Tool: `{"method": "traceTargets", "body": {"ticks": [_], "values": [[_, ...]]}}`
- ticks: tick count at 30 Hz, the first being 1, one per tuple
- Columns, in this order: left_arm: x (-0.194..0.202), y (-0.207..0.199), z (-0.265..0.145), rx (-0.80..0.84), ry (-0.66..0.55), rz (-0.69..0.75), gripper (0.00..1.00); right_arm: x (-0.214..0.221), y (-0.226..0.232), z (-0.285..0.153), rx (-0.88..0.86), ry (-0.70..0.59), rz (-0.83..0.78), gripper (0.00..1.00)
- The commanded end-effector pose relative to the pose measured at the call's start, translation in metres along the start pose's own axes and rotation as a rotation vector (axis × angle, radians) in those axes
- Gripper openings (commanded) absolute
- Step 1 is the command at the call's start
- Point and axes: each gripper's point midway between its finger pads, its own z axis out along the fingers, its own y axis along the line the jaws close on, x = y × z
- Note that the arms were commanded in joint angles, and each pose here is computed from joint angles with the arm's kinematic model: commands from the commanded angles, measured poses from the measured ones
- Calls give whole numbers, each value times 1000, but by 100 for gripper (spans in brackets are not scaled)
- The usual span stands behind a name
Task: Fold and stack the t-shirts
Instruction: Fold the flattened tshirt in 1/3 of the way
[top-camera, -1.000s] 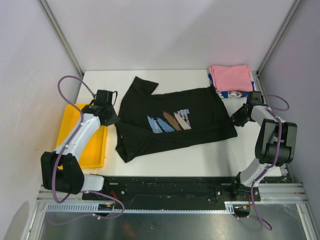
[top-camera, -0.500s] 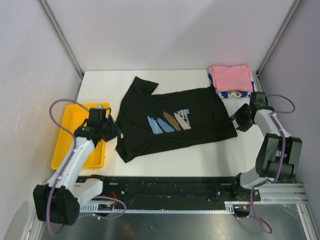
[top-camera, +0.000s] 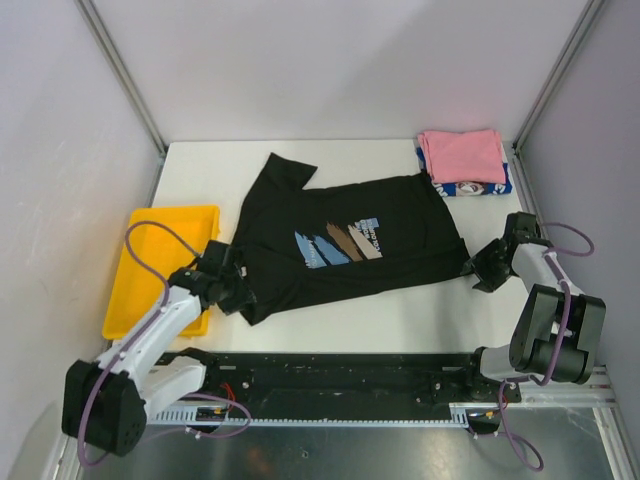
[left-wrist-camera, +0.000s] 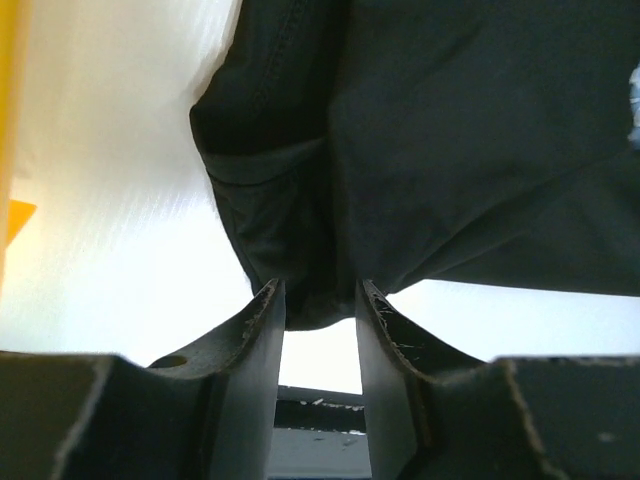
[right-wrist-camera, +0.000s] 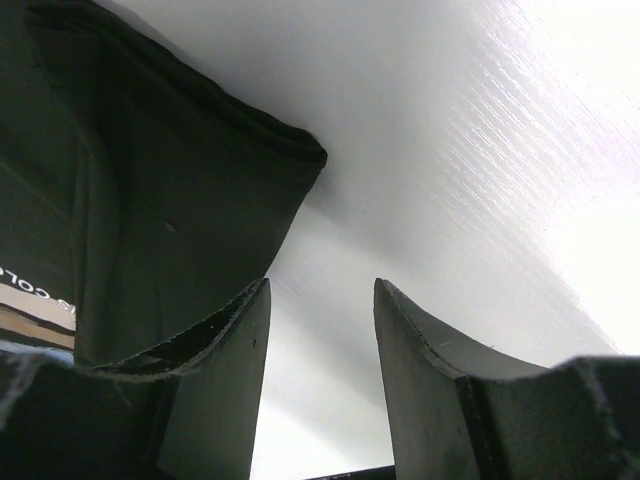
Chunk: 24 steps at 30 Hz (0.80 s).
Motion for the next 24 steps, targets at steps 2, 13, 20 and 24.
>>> {"method": "traceTargets", "body": {"ticks": [2,13,20,24], "values": [[-10,-14,7,-4,-17,28,40,-10,8,1,-41,-32,-4,50],[-31,-32,20,-9,-52,72,8,-11,8,11,-40,-13,-7,48],[-56,-32,19,-47,-113,49,0,-11,4,16,-28,-6,-14,47],[-68,-29,22,-72,-125,32,0,-10,3,19,-23,3,-18,47]]}}
